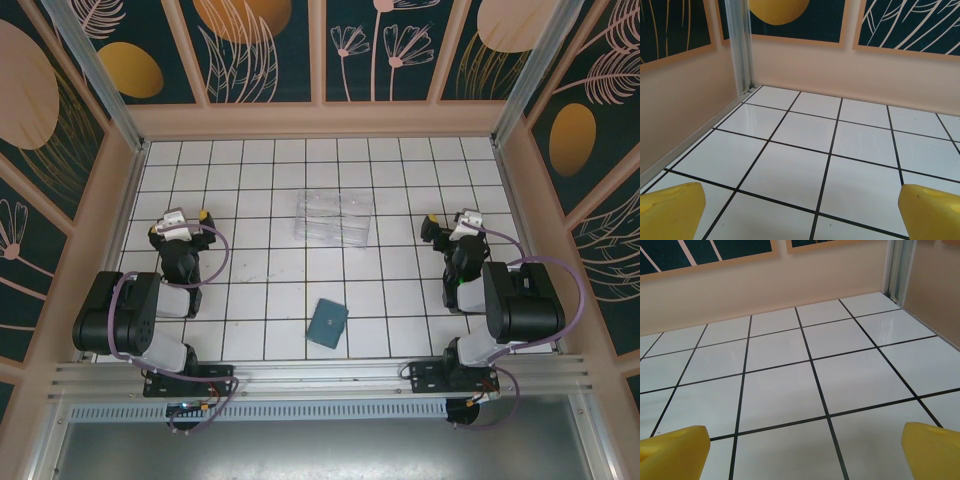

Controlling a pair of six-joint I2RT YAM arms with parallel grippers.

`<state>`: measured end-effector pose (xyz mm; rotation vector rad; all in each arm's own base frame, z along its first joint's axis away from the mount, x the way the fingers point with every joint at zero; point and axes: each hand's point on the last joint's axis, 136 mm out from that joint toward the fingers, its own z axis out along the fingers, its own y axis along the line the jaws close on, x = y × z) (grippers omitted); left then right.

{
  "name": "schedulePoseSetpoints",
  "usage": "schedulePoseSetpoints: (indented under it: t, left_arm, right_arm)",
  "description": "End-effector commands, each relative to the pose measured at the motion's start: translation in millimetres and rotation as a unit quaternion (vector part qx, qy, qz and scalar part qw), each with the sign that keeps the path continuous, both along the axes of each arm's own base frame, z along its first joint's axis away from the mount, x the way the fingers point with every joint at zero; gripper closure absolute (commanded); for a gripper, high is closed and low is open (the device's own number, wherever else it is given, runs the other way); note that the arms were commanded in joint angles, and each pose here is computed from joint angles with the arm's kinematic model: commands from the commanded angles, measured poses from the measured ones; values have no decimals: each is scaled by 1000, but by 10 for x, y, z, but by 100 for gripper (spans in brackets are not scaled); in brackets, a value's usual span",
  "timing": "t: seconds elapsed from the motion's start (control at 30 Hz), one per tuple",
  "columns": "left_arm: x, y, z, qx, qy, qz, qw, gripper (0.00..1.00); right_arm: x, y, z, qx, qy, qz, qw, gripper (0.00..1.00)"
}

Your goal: Take the credit cards out of the card holder

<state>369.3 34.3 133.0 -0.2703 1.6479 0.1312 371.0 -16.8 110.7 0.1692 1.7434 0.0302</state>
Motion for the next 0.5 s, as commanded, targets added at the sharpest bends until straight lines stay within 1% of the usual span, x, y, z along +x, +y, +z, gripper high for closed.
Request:
schedulePoseSetpoints:
  t: [0.0,0.17,0.27,0.33,0.4,0.43,0.47]
  left_arm:
    - [13,1,55,2,-11,-4,1000,1]
    - [5,-1,54,3,-11,-5,1000,2]
    - [0,19,140,3,-15,2,1000,2]
    - [19,86,215,-8,7,24,1000,2]
    - [34,151,275,-26,28,47,998,2]
    - [42,143,278,-38,41,48,997,2]
    - [57,119,272,-55,55,45,996,4]
  right_arm:
    - [35,-17,120,-4,-23,-7,1000,1]
    - [33,-22,132,-7,-24,-10,1000,1]
    - [65,60,236,-20,-21,3,1000,1]
    - [89,112,297,-33,-5,-7,999,1]
    - [87,196,349,-34,11,-2,999,2]
    - [64,229,371,-30,18,0,999,2]
    - [36,262,395,-27,23,3,999,2]
